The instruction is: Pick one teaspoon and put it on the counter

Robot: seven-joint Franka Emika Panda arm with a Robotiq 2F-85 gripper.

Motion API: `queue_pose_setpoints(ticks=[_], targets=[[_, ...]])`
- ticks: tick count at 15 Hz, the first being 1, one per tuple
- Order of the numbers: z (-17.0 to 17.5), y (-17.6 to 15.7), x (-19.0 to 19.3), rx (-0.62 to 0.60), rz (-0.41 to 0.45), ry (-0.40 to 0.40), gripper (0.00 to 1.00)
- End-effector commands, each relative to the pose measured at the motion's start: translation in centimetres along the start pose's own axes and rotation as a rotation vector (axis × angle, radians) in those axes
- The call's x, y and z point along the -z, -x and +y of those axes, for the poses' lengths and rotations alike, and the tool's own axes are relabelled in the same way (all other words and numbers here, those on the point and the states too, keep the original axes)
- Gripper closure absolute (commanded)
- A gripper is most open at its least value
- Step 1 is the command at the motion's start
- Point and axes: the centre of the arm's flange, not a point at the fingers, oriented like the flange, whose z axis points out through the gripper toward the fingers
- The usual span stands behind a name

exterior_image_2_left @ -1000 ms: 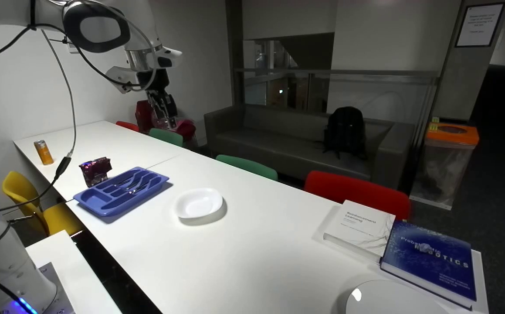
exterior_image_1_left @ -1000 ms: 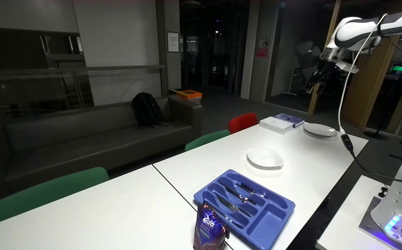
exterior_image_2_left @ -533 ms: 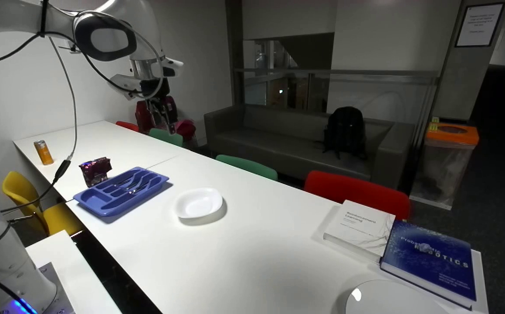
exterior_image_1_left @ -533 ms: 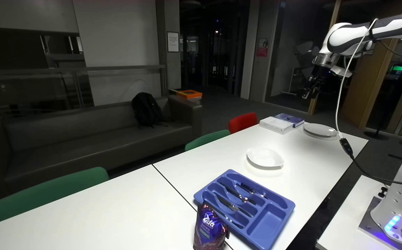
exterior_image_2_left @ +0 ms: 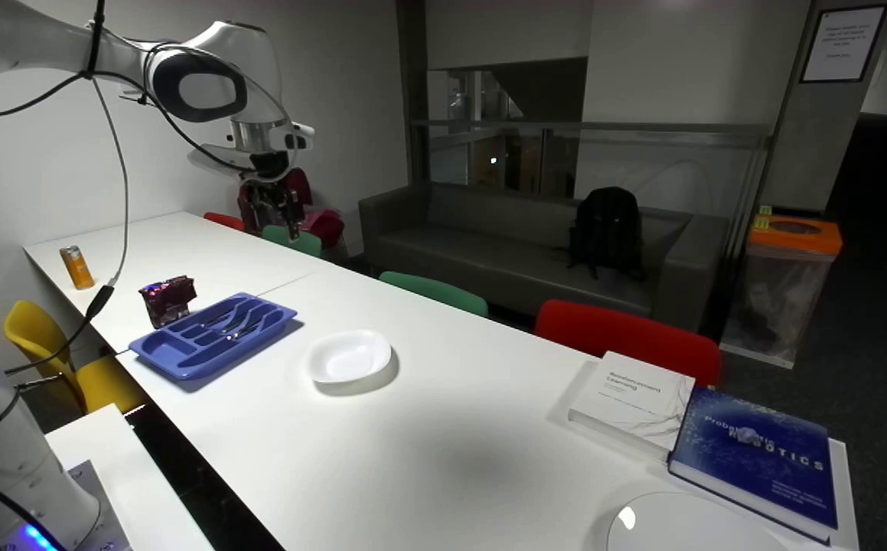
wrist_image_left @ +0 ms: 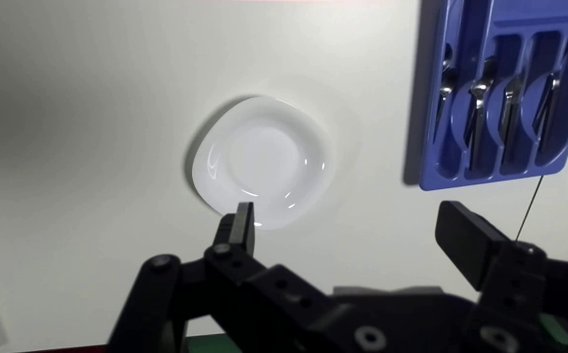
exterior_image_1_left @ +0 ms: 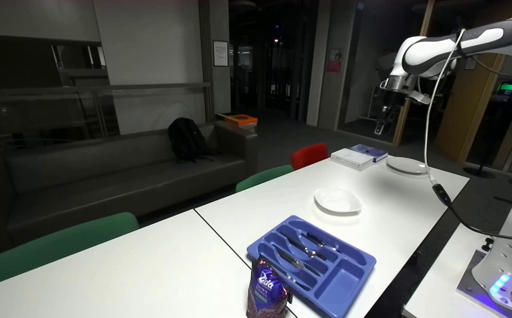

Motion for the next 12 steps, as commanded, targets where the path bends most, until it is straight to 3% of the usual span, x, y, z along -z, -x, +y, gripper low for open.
queue_pose_setpoints(ticks=[1, 7, 12], targets=[[-0.2, -0.1, -0.1, 0.01, -0.001, 0.0, 0.0], [-0.6, -0.4, -0.1, 0.022, -0.003, 0.008, 0.0], [-6.3, -3.2, -2.8, 0.062, -0.048, 0.059, 0.0]])
